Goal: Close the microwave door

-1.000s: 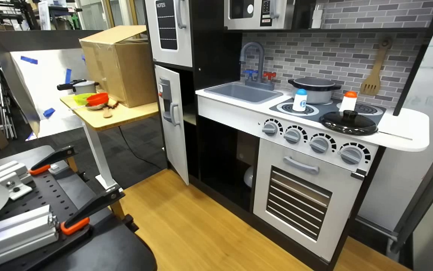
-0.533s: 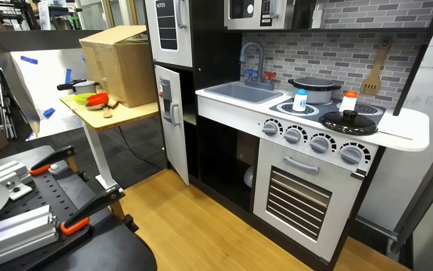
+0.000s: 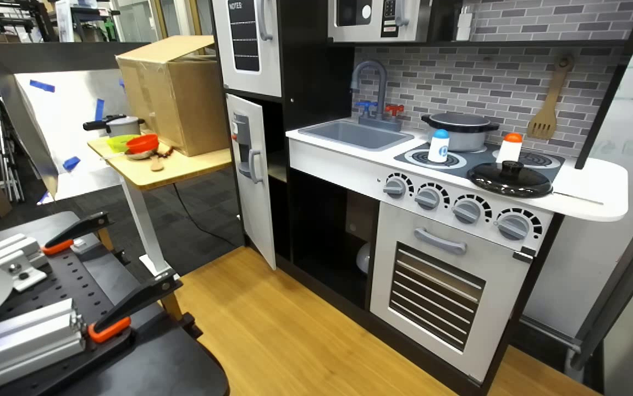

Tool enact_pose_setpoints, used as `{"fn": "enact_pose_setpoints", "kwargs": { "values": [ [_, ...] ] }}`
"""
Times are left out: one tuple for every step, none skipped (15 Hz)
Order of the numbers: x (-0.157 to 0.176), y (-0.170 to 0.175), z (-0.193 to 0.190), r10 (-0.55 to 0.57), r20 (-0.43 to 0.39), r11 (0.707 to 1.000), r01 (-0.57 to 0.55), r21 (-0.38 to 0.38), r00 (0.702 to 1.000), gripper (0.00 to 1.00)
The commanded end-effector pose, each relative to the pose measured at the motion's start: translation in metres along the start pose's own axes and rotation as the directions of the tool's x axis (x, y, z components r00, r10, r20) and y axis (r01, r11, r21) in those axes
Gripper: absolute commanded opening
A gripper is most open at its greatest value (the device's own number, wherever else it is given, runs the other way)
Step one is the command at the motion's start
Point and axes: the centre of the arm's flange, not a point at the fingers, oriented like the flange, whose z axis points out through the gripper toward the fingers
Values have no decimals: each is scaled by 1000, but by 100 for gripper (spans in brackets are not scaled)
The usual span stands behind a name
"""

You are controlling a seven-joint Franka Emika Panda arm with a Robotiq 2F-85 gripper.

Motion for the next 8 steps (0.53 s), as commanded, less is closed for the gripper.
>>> {"fn": "enact_pose_setpoints", "kwargs": {
  "values": [
    [43, -22, 11, 84, 42, 996, -84, -12, 996, 100],
    [58, -32, 9, 122, 56, 993, -122, -2, 991, 100],
    [71, -41, 7, 157, 70, 987, -158, 12, 985, 100],
    [84, -49, 5, 191, 80, 981, -194, 24, 978, 100],
    [56, -48, 6, 131, 28, 991, -132, 14, 991, 100],
    [66, -54, 5, 153, 38, 988, -154, 21, 988, 100],
    [72, -55, 6, 164, 49, 986, -166, 23, 985, 100],
    [75, -54, 8, 170, 56, 985, -171, 24, 984, 100]
  ]
}}
